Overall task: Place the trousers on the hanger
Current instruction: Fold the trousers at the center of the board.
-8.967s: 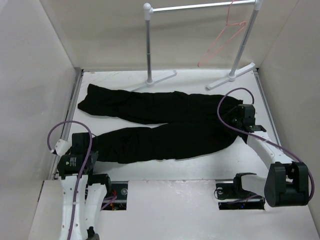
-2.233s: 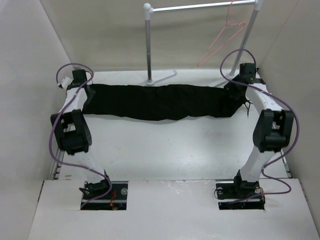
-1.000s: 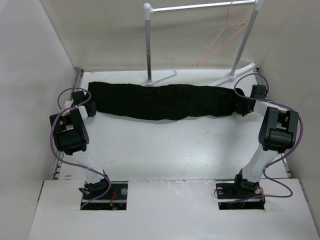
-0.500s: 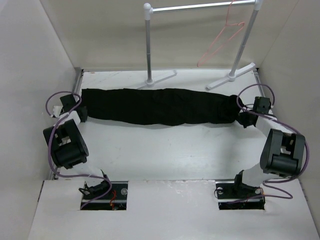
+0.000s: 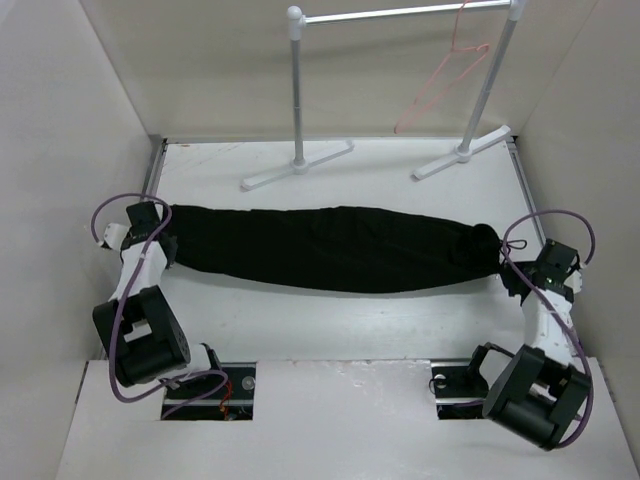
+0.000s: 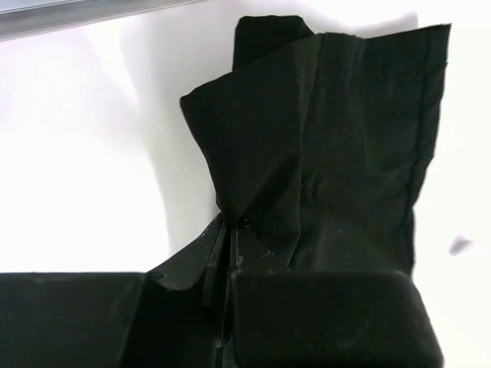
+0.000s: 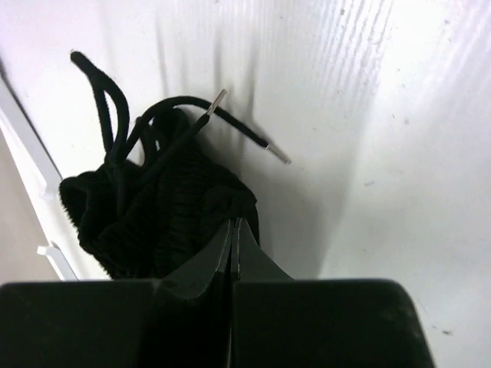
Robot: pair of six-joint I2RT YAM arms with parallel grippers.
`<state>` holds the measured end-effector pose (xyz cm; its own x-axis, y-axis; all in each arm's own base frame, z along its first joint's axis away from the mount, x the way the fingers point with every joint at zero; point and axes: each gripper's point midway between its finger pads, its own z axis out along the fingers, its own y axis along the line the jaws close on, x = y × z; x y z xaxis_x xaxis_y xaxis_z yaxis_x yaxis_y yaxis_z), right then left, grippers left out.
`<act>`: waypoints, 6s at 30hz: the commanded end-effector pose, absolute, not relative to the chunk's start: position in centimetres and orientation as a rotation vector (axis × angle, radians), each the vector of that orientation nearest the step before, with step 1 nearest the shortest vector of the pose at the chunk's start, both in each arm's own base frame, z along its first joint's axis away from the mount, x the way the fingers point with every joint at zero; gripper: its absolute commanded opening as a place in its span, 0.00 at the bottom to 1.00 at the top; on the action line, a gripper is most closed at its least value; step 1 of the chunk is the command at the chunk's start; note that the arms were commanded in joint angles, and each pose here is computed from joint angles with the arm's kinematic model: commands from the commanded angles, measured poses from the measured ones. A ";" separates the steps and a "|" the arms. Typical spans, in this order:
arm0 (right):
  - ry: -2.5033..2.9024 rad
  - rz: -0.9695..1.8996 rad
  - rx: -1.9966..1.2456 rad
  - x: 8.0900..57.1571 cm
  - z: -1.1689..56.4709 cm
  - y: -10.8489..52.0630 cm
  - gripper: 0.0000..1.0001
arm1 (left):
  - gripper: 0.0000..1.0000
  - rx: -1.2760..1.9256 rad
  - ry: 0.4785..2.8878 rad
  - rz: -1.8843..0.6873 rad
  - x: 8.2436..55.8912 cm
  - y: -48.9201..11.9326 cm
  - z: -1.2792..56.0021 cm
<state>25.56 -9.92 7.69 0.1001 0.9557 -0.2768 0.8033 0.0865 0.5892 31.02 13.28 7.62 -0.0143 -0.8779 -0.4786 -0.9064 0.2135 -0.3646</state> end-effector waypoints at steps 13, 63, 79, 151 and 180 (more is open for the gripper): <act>1.732 0.157 1.498 26.1 16.7 -9.5 0.67 | 0.55 -1.594 1.844 0.274 26.0 12.8 11.4; 2.095 -0.009 1.396 35.0 8.5 -13.5 0.35 | 0.52 -1.342 2.130 -0.195 32.7 -1.0 5.2; 2.016 0.161 1.422 27.0 9.1 -8.4 0.76 | 0.57 -1.153 2.192 -0.420 31.8 -6.7 9.0; 2.279 0.577 -0.017 29.9 21.3 41.4 0.55 | 0.58 -1.108 2.029 -0.390 29.4 -2.4 16.2; 2.420 0.275 0.944 22.2 3.4 6.2 0.18 | 0.53 -0.604 2.504 -0.449 31.3 -22.9 5.6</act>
